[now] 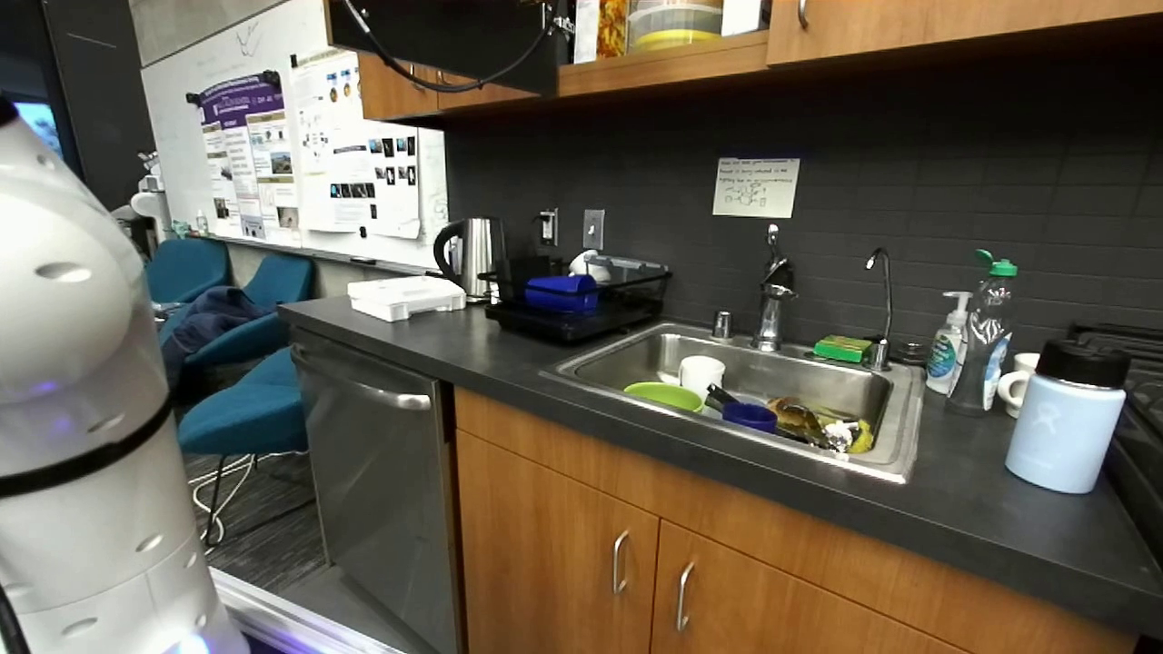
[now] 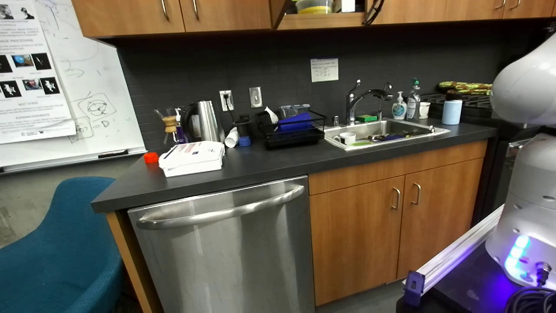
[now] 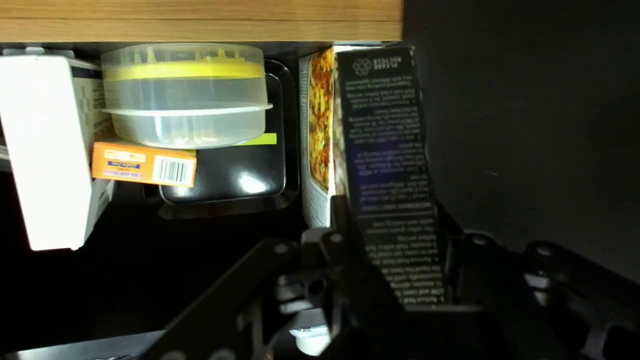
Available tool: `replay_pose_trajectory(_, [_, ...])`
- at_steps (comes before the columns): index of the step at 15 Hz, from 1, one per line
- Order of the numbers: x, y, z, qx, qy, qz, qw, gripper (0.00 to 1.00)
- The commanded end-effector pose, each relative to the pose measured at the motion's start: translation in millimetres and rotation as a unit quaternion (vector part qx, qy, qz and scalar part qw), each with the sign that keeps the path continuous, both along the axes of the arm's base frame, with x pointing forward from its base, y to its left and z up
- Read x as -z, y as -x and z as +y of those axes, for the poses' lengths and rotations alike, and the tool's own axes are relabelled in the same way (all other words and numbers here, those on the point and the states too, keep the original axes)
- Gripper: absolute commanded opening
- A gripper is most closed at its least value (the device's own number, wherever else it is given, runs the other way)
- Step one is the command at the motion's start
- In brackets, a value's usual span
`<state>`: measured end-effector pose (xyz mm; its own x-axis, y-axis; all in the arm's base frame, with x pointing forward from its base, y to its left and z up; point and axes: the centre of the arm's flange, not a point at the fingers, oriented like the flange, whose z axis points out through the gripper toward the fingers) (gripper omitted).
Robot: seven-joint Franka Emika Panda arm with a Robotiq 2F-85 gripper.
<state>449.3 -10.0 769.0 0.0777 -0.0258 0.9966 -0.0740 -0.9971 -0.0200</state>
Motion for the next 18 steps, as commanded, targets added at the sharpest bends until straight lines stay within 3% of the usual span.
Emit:
replay_pose_trajectory(1, [-20.7,-32.2,9.4,0.002,0.008,0.006,0.9999,0.13])
replay_pose_trajectory(18, [-52.6,-117.5,2.3,0.051,0.039,0.081,0.9946,0.13])
